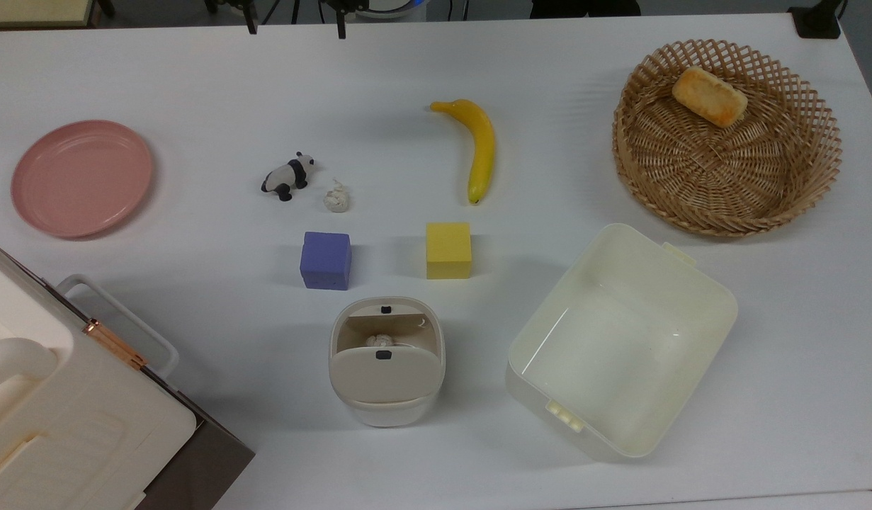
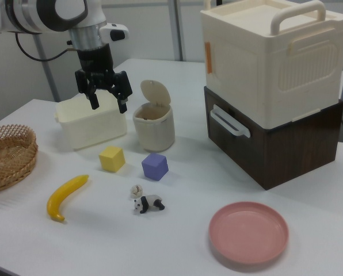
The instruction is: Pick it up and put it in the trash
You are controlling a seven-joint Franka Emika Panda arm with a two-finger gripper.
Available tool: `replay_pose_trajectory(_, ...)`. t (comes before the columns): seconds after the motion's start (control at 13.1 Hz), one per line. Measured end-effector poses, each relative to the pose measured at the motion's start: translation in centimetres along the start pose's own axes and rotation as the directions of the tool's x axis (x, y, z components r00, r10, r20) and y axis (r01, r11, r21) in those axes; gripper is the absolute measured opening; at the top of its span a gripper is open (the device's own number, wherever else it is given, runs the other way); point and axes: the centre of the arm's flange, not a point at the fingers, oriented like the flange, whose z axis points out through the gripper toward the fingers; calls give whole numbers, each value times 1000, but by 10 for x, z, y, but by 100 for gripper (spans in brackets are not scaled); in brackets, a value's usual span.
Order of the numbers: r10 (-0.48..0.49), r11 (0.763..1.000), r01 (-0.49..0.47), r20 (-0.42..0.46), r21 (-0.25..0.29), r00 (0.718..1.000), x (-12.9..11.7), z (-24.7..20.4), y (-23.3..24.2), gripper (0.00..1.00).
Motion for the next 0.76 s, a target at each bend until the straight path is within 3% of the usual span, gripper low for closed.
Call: replay_pose_trajectory(0.76, -3, 1000, 3, 1, 3, 1000, 0, 1, -2, 100)
